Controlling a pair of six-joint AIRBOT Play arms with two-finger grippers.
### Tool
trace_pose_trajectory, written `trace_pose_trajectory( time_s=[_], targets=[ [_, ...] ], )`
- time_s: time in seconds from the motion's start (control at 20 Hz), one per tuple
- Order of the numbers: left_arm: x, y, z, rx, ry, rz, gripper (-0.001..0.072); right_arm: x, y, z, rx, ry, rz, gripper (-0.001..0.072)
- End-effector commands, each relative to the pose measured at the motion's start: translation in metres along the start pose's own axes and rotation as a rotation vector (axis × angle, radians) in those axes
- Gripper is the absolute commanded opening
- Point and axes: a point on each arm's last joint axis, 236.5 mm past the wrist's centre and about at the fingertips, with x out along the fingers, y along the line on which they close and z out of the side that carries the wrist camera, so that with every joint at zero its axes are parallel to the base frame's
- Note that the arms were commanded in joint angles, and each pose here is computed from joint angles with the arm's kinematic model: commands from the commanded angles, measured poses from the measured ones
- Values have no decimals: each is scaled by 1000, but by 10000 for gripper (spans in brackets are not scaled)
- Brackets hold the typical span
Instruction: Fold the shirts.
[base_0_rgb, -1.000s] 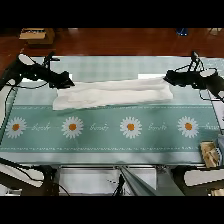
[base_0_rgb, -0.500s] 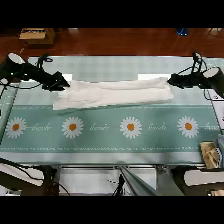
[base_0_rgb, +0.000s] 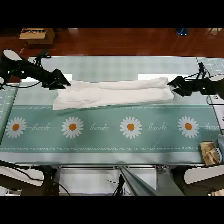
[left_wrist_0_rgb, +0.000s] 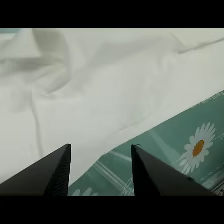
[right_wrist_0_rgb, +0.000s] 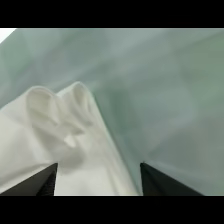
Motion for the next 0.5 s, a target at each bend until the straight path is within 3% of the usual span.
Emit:
trace_pose_trajectory(
  time_s=[0.0, 0.1, 0.15, 0.25, 0.3, 0.35, 0.45],
  targets=[
    [6, -11, -2, 31, 13, -9, 450, 37, 25, -9, 102, 11, 119, 595],
    [10, -16, -3, 46, 20, -11, 449, 53, 37, -8, 91, -28, 107, 576],
    [11, -18, -3, 54, 18, -10, 449, 58, 44, -4, 70, -64, 96, 472],
    [15, -22, -2, 62, 15, -12, 438, 58, 63, 0, 26, -102, 110, 38],
    [16, -25, -2, 64, 15, -17, 421, 52, 72, 0, -29, -110, 117, 34],
    [17, -28, -2, 64, 14, -29, 332, 44, 81, 2, -78, -116, 130, 34],
    [18, -44, 0, 59, 6, -82, 254, 19, 101, -1, -171, -108, 152, 34]
  ],
)
